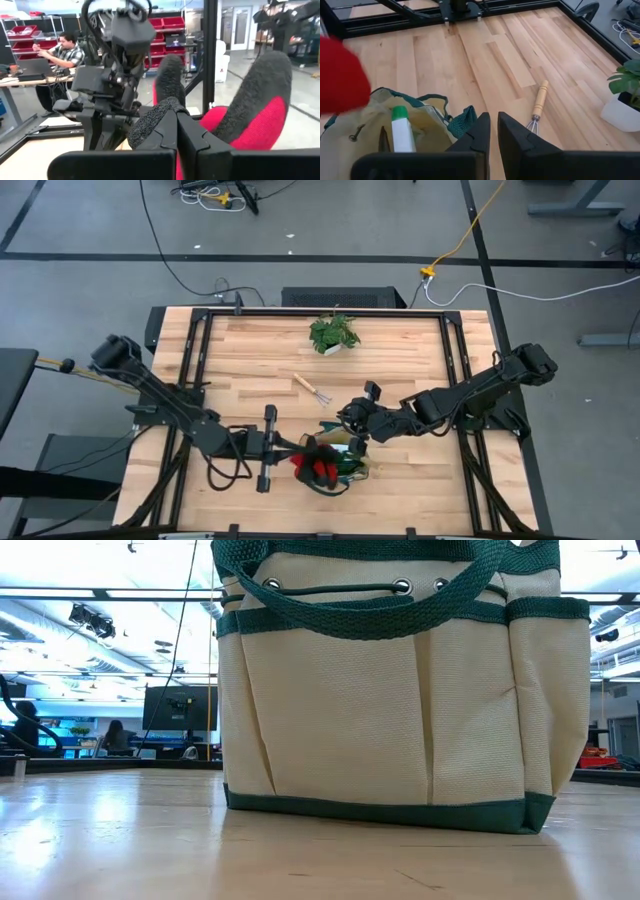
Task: Pick & Place Garden tools in Gardening bag
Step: Put the red gloves into the gray gardening bag
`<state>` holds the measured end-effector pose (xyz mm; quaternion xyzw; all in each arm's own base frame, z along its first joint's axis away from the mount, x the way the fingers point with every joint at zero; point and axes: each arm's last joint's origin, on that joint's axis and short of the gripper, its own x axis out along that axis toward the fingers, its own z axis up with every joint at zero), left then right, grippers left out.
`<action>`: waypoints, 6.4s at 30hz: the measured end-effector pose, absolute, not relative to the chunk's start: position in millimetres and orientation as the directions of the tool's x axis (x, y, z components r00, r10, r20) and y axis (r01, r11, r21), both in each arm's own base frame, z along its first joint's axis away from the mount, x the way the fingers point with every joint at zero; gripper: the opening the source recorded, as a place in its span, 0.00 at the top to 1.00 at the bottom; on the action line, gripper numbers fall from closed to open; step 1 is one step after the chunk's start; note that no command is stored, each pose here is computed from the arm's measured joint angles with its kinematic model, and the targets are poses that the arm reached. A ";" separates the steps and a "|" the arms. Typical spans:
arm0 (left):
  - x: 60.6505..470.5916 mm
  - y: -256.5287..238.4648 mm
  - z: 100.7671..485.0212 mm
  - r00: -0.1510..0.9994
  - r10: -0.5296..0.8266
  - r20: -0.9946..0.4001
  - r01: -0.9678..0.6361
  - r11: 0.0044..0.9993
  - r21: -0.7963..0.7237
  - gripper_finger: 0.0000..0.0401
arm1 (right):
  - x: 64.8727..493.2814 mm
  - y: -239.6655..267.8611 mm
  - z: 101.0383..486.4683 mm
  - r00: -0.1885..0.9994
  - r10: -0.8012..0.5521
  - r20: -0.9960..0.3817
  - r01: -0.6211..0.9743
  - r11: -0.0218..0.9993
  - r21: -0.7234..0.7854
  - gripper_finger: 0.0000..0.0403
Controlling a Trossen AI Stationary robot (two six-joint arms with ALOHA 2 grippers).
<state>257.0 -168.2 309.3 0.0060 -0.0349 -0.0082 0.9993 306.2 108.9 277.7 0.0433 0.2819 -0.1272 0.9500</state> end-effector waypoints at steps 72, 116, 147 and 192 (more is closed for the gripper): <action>300.2 -171.5 257.5 0.999 0.039 0.012 -0.036 0.983 -0.183 1.00 | 278.2 97.1 317.2 0.860 -0.199 -0.471 0.231 0.973 0.010 0.91; 301.8 -167.3 241.1 0.985 0.132 -0.109 -0.129 0.991 0.031 0.86 | 281.2 147.5 320.2 0.891 0.244 -0.384 -0.161 0.958 0.235 0.91; 297.4 -164.8 249.4 0.986 0.131 -0.105 -0.124 0.990 0.072 0.83 | 314.9 173.1 230.2 0.724 0.193 -0.662 0.029 0.950 0.310 0.91; 297.5 -165.9 248.4 0.989 0.101 -0.112 -0.093 0.993 0.072 0.83 | 319.9 170.7 268.4 0.620 0.058 -0.782 0.099 0.984 0.151 0.96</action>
